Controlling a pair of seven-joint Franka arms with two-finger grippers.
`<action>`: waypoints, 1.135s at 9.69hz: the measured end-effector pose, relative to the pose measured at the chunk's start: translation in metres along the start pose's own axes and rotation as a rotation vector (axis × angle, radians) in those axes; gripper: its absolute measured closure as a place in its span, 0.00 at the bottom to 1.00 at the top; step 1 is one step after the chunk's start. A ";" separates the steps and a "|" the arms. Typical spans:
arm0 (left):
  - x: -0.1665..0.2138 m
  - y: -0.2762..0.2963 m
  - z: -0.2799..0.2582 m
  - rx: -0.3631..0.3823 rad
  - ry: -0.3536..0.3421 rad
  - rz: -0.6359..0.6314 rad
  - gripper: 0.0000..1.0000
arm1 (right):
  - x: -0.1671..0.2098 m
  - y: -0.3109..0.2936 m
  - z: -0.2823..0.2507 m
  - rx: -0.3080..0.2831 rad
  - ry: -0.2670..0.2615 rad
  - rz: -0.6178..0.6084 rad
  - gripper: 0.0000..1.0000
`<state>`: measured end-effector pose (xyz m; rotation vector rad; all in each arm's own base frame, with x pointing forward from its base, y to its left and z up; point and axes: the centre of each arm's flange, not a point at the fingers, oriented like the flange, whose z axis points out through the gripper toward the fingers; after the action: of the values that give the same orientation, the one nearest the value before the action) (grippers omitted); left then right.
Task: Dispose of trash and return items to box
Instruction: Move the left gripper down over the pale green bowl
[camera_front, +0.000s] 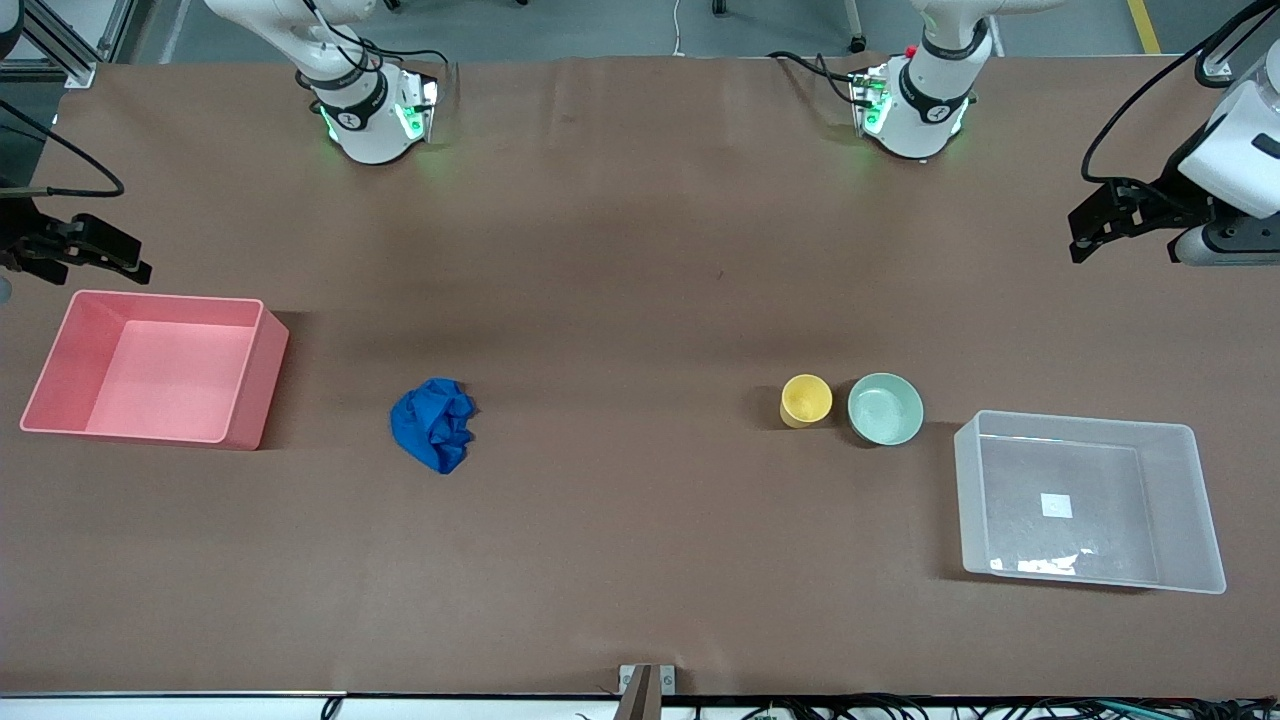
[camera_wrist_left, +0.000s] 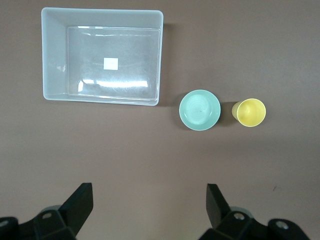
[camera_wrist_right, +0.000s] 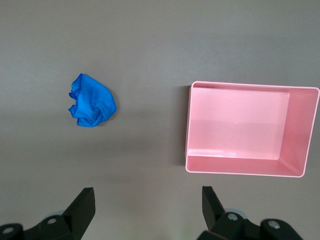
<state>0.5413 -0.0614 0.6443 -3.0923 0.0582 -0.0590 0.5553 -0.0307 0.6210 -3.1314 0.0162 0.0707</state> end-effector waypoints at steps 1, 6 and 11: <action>0.000 0.000 0.000 0.000 -0.001 0.000 0.00 | 0.000 0.000 0.000 0.000 0.000 0.000 0.05; 0.010 -0.001 0.020 -0.003 -0.037 -0.002 0.00 | 0.000 0.000 0.000 0.000 0.001 0.000 0.05; 0.031 0.016 0.118 -0.008 -0.075 -0.106 0.00 | 0.000 -0.001 0.000 0.000 0.004 -0.002 0.05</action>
<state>0.5767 -0.0732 0.5265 -3.0997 -0.1078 0.0532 0.5558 -0.0296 0.6213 -3.1318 0.0131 0.0646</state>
